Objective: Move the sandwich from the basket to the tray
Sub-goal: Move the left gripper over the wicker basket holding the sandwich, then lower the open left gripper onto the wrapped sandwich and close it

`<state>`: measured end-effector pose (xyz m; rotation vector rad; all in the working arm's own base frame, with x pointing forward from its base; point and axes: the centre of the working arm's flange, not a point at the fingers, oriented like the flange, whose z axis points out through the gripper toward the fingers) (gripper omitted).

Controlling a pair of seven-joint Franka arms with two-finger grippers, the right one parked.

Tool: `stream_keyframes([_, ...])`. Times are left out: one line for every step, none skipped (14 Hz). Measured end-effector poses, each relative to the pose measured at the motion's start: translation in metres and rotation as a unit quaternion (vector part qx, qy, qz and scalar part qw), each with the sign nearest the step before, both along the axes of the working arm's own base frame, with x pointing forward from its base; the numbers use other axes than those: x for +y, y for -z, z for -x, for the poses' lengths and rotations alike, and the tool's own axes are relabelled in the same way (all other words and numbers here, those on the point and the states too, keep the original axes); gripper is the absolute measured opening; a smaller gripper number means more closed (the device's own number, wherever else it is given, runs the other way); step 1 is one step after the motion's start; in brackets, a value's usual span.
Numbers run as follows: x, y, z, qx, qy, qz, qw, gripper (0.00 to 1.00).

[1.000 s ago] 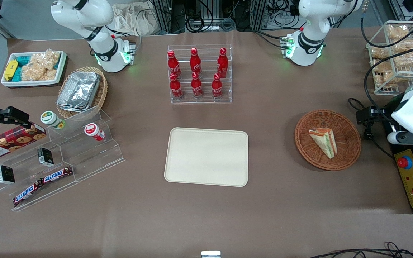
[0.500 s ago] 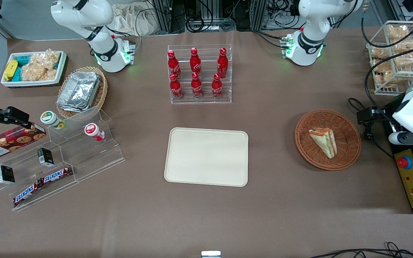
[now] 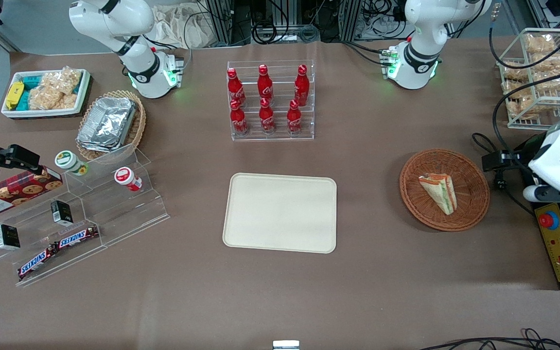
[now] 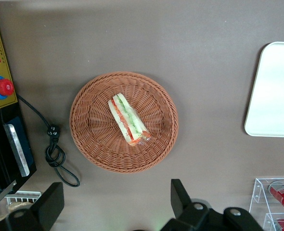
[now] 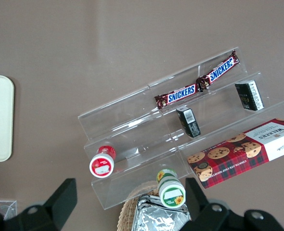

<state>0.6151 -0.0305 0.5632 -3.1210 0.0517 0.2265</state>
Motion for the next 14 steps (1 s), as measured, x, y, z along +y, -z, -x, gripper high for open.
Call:
stream_keyframes([0.001,0.007,-0.002,0.007,-0.001,0.0,1.0,0.99])
stream_keyframes([0.001,0.014,-0.003,0.014,-0.001,0.0,0.9999,0.99])
stream_keyframes([0.002,0.022,-0.003,0.022,-0.001,0.0,0.9998,0.99])
stream_keyframes([0.002,0.033,-0.003,0.033,-0.001,-0.001,0.9995,0.99])
stream_keyframes([0.002,0.046,-0.003,0.046,-0.001,-0.001,0.9989,0.99])
stream_keyframes([0.002,0.061,-0.002,0.06,-0.001,-0.002,0.9982,0.99])
stream_keyframes([0.002,0.077,-0.001,0.071,-0.001,-0.002,0.9975,0.99])
stream_keyframes([0.002,0.094,-0.001,0.075,-0.002,-0.002,0.9972,0.99])
stream_keyframes([0.002,0.114,-0.001,0.075,-0.009,-0.003,0.9972,0.99])
stream_keyframes([0.003,0.133,0.0,0.072,-0.02,-0.005,0.9972,0.99])
stream_keyframes([0.002,0.151,0.002,0.07,-0.032,-0.008,0.997,0.99])
stream_keyframes([0.002,0.165,0.005,0.071,-0.042,-0.009,0.9966,0.99])
stream_keyframes([0.002,0.177,0.008,0.072,-0.049,-0.011,0.9961,0.99])
stream_keyframes([0.003,0.188,0.01,0.073,-0.058,-0.013,0.9956,0.99])
